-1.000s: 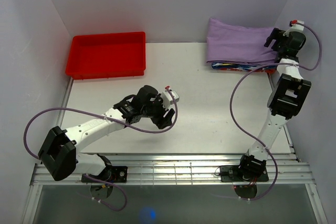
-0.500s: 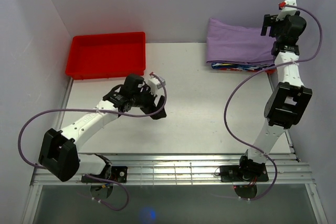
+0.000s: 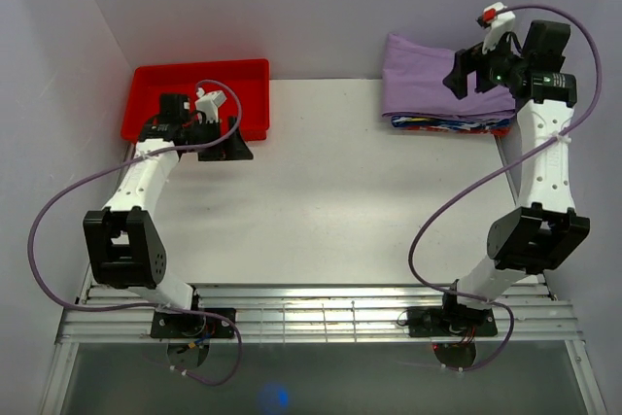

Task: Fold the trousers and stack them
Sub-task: Neatly place the folded trousers to the corner

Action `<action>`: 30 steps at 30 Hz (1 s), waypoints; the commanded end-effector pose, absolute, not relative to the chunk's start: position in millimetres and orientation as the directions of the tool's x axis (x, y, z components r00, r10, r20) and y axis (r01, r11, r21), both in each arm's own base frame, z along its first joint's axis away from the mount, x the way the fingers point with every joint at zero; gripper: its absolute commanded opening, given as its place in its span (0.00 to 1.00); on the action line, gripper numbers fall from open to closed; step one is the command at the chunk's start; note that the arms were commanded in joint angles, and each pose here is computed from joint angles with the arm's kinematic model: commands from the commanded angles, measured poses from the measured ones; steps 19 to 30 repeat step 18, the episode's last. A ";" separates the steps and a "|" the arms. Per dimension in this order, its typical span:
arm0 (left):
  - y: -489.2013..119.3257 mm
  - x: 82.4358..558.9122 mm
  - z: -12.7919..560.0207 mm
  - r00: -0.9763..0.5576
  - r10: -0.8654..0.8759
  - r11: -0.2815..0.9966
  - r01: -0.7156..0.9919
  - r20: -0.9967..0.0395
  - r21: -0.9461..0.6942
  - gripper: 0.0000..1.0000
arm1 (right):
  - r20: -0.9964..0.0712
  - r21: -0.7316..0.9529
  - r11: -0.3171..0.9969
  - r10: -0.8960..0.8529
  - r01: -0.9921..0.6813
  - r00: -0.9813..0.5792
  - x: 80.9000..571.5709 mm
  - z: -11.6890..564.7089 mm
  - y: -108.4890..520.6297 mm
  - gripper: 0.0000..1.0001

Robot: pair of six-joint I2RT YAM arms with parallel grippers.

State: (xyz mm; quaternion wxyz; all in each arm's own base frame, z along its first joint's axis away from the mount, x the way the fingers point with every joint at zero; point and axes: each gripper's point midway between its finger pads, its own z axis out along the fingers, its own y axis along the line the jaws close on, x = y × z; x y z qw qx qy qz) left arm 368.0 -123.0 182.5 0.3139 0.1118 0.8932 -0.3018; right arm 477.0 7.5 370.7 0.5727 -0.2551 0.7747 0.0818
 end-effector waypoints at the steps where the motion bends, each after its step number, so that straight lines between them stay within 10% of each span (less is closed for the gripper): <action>1: -104.3 353.3 187.0 -0.775 0.028 0.805 0.393 -0.632 -0.446 0.98 | -0.861 0.060 0.797 -0.263 -0.601 -0.434 403.0 312.1 32.8 0.90; 12: -82.3 287.5 152.5 -0.761 0.158 0.850 0.429 -0.629 -0.305 0.98 | -0.783 0.217 0.772 -0.228 -0.597 -0.579 294.9 200.2 59.3 0.90; 30: -88.0 276.5 161.9 -0.749 0.153 0.832 0.450 -0.645 -0.325 0.98 | -0.778 0.203 0.781 -0.238 -0.590 -0.582 285.1 190.5 61.4 0.90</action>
